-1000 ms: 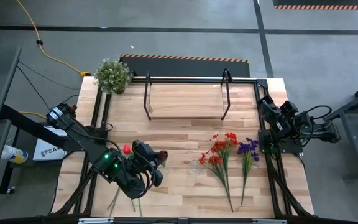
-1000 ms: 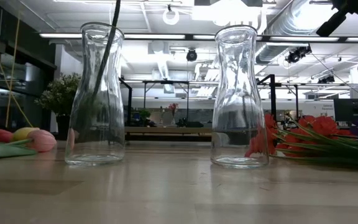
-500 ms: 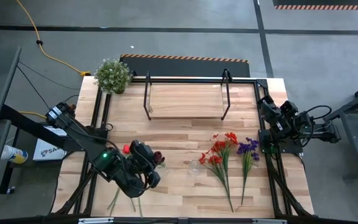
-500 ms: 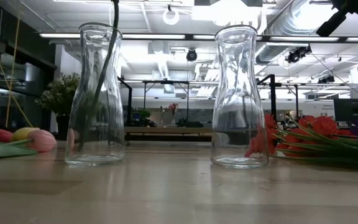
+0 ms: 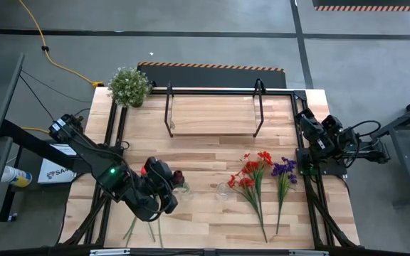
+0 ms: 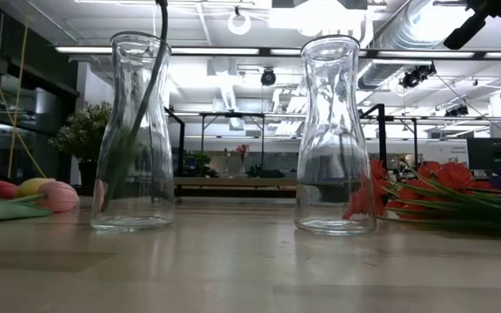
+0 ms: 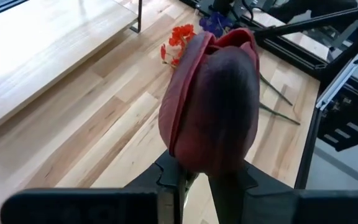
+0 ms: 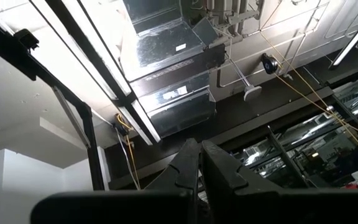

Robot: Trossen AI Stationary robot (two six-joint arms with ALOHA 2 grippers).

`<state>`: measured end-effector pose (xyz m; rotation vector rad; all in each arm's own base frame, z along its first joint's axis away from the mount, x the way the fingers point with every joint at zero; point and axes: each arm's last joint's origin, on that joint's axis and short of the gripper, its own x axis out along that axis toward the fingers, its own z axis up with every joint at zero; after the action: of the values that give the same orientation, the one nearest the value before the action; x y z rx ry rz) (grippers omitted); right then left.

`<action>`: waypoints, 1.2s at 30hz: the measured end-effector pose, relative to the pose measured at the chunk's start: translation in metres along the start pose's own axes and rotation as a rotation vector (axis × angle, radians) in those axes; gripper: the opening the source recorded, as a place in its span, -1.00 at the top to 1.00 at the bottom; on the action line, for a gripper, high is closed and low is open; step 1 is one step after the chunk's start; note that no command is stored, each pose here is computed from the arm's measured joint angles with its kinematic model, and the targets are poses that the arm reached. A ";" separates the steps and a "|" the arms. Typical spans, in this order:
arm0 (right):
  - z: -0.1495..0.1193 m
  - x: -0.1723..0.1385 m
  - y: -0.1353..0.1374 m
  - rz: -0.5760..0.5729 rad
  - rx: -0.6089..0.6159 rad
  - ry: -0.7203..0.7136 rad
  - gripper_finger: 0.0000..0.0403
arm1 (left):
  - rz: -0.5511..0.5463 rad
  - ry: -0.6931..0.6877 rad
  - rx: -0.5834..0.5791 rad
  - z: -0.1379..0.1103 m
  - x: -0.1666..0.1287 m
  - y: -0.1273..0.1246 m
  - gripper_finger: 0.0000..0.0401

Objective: Pick and place flowers into a vace then onto a shelf
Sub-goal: Put the dark red flower into the left transparent vase, then put the left red flower into the left transparent vase

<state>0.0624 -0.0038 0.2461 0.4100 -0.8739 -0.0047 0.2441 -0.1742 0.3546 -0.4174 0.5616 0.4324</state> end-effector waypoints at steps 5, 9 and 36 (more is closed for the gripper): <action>0.000 0.000 0.000 0.000 0.000 0.000 0.94 | 0.001 0.008 0.010 0.000 0.000 0.000 0.52; 0.000 0.000 0.000 0.000 0.003 0.000 0.94 | -0.003 0.045 0.023 -0.002 0.000 0.001 0.52; 0.000 0.000 0.000 0.009 0.003 0.000 0.94 | -0.034 0.240 0.081 0.003 -0.022 0.025 0.52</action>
<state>0.0622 -0.0035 0.2463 0.4091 -0.8756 0.0045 0.2161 -0.1581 0.3633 -0.4029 0.8015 0.3276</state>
